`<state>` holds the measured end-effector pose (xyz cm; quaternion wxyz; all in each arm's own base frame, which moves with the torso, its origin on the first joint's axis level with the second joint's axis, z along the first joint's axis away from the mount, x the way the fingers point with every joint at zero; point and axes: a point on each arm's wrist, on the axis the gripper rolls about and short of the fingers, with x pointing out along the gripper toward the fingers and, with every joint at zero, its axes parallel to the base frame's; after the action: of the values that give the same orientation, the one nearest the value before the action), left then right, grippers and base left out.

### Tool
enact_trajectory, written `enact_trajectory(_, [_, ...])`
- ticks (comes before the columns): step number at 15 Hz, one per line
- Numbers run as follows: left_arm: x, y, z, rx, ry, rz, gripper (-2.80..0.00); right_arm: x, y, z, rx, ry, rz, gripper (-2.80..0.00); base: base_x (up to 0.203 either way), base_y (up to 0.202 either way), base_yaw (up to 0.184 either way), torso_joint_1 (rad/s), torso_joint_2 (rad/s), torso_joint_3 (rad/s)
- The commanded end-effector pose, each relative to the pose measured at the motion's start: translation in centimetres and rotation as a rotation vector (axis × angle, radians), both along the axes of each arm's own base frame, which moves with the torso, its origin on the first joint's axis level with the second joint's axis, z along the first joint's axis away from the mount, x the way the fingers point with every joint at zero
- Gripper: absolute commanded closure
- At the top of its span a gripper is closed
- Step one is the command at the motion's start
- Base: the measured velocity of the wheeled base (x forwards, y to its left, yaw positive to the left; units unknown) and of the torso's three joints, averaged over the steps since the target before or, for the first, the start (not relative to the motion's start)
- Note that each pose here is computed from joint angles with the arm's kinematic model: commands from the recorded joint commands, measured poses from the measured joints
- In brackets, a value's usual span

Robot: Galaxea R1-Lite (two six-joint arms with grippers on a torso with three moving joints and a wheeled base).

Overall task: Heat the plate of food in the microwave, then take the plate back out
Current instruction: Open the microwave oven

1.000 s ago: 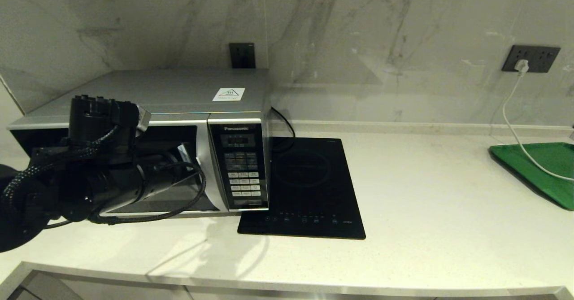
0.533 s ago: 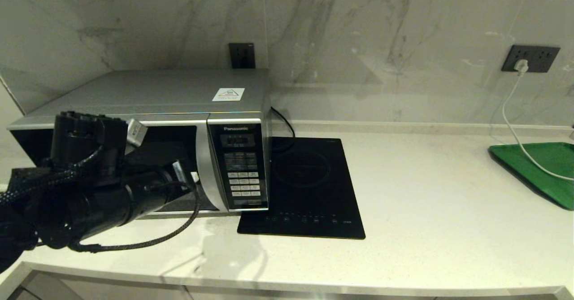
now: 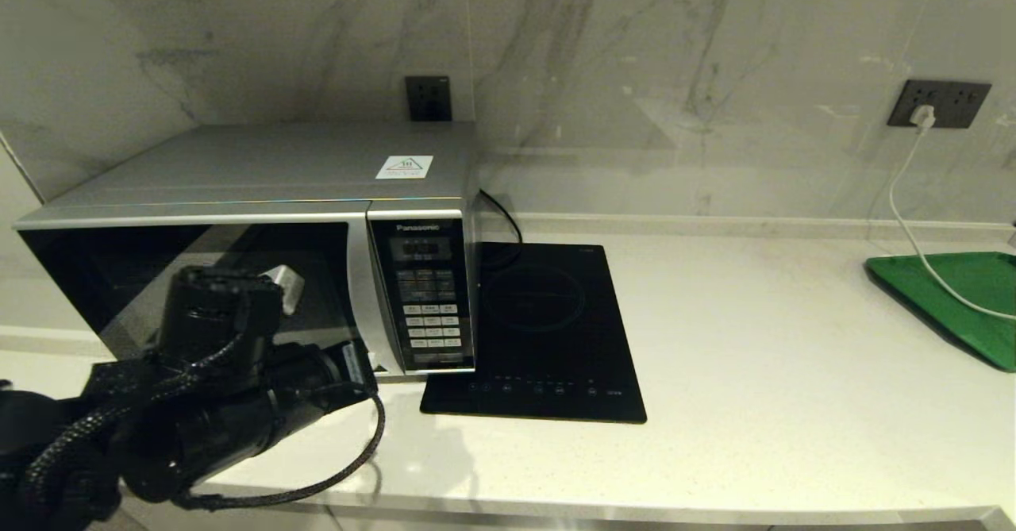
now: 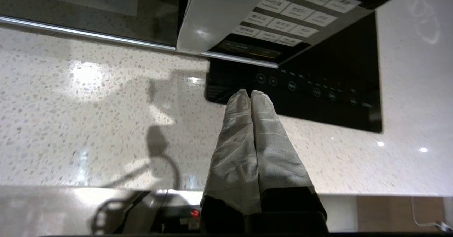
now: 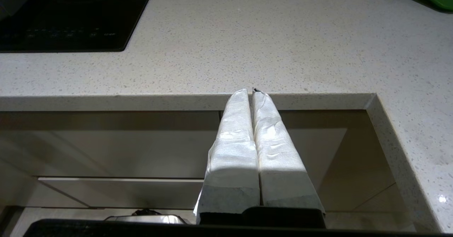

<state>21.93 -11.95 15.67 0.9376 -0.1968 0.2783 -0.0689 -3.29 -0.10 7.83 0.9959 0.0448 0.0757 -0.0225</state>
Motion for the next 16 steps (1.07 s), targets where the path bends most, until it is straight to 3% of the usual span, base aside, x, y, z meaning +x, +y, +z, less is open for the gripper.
enact_trajectory(1, [1.9, -1.9, -3.6, 0.069, 0.037, 0.034, 0.00, 0.0, 0.0, 0.0, 0.000, 0.001, 0.000, 0.00, 0.000, 0.000, 0.000, 0.000, 0.00, 0.000])
enact_trajectory(4, [3.2, -4.8, -6.3, 0.110, -0.033, 0.029, 0.00, 0.0, 0.0, 0.0, 0.000, 0.001, 0.000, 0.00, 0.000, 0.000, 0.000, 0.000, 0.00, 0.000])
enact_trajectory(7, [3.2, -6.9, -6.9, 0.116, -0.068, -0.013, 0.00, 0.0, 0.0, 0.0, 0.000, 0.001, 0.000, 0.00, 0.000, 0.000, 0.000, 0.000, 0.00, 0.000])
enact_trajectory(16, [4.4, -8.1, -8.0, 0.185, -0.072, -0.049, 0.00, 0.0, 0.0, 0.0, 0.000, 0.001, 0.000, 0.00, 0.000, 0.000, 0.000, 0.000, 0.00, 0.000])
